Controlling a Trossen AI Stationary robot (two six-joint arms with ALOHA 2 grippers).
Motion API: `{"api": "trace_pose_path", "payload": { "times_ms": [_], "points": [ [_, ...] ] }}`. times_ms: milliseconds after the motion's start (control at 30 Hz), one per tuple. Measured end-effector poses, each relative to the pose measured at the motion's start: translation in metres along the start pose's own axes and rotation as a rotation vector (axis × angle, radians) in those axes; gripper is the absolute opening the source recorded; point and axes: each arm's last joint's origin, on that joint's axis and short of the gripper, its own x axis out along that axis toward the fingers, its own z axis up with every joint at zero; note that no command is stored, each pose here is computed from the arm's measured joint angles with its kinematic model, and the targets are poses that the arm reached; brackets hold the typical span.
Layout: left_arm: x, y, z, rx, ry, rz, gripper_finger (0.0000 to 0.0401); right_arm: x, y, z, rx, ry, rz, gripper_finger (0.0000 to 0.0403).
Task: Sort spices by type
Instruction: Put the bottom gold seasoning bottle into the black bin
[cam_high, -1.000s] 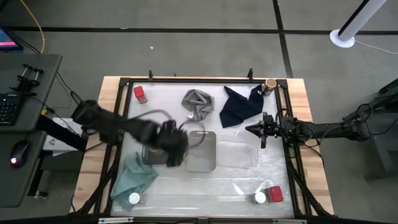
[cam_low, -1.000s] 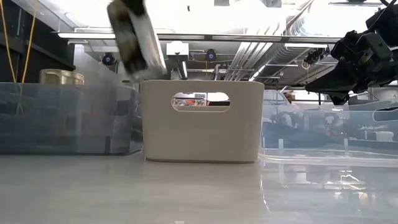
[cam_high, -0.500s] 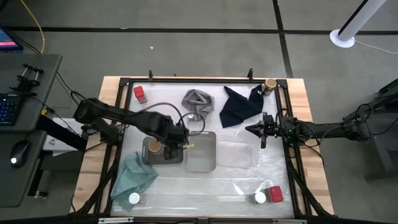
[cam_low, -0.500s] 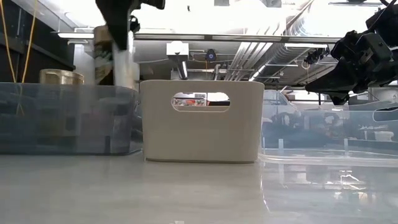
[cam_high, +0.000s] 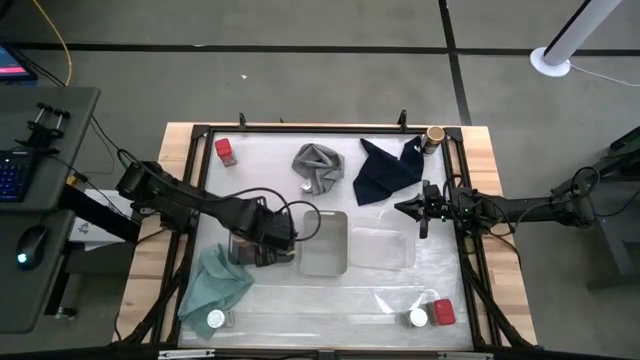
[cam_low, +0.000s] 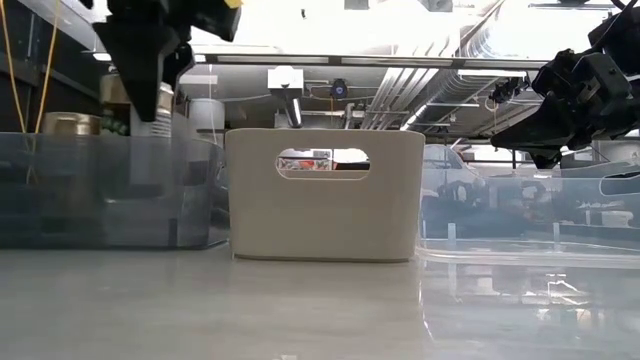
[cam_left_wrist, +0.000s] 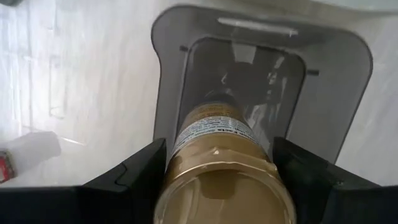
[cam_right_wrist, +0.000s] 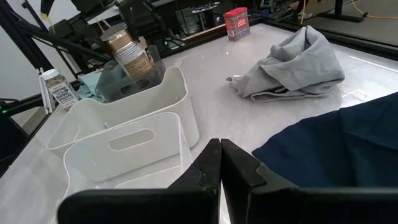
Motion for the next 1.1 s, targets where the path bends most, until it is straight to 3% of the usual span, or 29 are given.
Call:
{"api": "trace_pose_path", "payload": {
  "times_ms": [567, 800, 1100],
  "points": [
    [0.026, 0.011, -0.006, -0.008, 0.057, 0.055, 0.0233, 0.0, 0.0, 0.0, 0.0, 0.0, 0.0, 0.0001],
    [0.032, 0.015, -0.008, -0.034, 0.087, 0.059, 0.0308, 0.0, 0.0, 0.0, 0.0, 0.0, 0.0, 0.0001],
    [0.021, 0.021, 0.002, -0.039, 0.066, 0.036, 0.0321, 0.0, 0.0, 0.0, 0.0, 0.001, 0.0, 0.0001]
  ]
}}
